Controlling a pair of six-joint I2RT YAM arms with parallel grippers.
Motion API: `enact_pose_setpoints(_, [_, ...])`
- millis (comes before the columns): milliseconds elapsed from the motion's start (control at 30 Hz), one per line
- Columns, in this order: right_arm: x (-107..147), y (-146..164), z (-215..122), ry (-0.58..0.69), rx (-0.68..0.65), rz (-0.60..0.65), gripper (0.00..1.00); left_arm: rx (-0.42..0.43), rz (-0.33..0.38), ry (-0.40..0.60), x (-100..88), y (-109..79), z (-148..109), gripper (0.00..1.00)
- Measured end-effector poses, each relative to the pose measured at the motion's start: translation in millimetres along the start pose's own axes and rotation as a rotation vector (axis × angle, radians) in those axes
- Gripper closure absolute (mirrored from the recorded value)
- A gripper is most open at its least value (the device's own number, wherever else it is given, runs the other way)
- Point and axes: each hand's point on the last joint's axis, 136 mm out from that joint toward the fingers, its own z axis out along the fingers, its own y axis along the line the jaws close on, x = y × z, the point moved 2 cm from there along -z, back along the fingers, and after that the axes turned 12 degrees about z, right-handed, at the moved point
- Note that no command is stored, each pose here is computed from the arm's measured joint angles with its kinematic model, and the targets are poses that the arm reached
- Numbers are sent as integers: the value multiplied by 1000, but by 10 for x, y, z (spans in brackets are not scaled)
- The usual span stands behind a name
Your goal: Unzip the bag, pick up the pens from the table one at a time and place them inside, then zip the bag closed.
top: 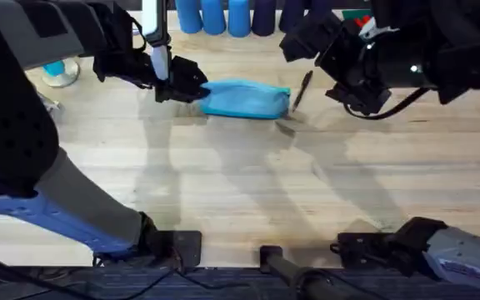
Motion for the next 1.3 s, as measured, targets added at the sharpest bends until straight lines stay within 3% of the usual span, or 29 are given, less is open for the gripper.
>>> enact_pose_setpoints(433, [8,0,42,2,9,29,5,0,0,0,0,0,0,959])
enact_pose_setpoints(733, [93,-81,382,21,107,41,5,0,0,0,0,0,0,959])
enact_pose_setpoints(1067, [133,-226,738,18,216,155,6,0,0,0,0,0,0,959])
enact_pose_setpoints(1300, [96,-168,935,5,200,199,5,0,0,0,0,0,0,959])
